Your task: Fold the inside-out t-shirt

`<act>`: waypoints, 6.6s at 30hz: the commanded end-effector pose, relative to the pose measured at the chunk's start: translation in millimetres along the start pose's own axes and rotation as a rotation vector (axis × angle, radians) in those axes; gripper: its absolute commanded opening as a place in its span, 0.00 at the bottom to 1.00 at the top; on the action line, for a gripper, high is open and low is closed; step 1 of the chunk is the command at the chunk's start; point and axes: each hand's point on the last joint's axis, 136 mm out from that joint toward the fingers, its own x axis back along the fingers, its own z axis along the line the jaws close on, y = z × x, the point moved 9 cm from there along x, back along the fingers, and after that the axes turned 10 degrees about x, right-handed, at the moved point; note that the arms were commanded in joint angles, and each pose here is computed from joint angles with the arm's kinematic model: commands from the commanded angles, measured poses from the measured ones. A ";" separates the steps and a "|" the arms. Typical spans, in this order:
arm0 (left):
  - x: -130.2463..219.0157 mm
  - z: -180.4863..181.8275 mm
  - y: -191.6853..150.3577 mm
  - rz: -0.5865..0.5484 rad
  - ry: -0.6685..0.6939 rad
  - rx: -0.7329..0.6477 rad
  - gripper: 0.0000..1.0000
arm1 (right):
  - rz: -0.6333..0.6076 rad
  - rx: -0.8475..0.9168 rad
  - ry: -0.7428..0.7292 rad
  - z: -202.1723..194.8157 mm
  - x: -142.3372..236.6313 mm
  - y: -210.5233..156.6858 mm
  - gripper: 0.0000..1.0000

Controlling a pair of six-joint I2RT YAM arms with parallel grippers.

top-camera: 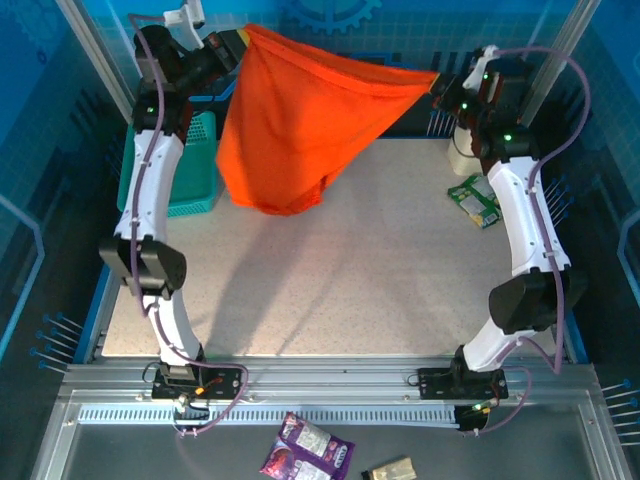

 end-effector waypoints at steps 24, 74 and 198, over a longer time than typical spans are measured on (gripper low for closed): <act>211.6 116.0 -288.0 0.406 0.570 0.377 0.00 | 0.687 -0.100 -0.052 -30.3 102.2 -278.2 0.00; 96.6 62.0 -472.5 1.508 0.680 -0.641 0.56 | 0.898 0.112 -0.415 -96.9 97.7 -294.2 0.06; 173.4 -101.7 -51.9 -0.104 0.412 -0.214 0.00 | -0.422 0.244 -0.557 20.6 260.7 76.4 0.00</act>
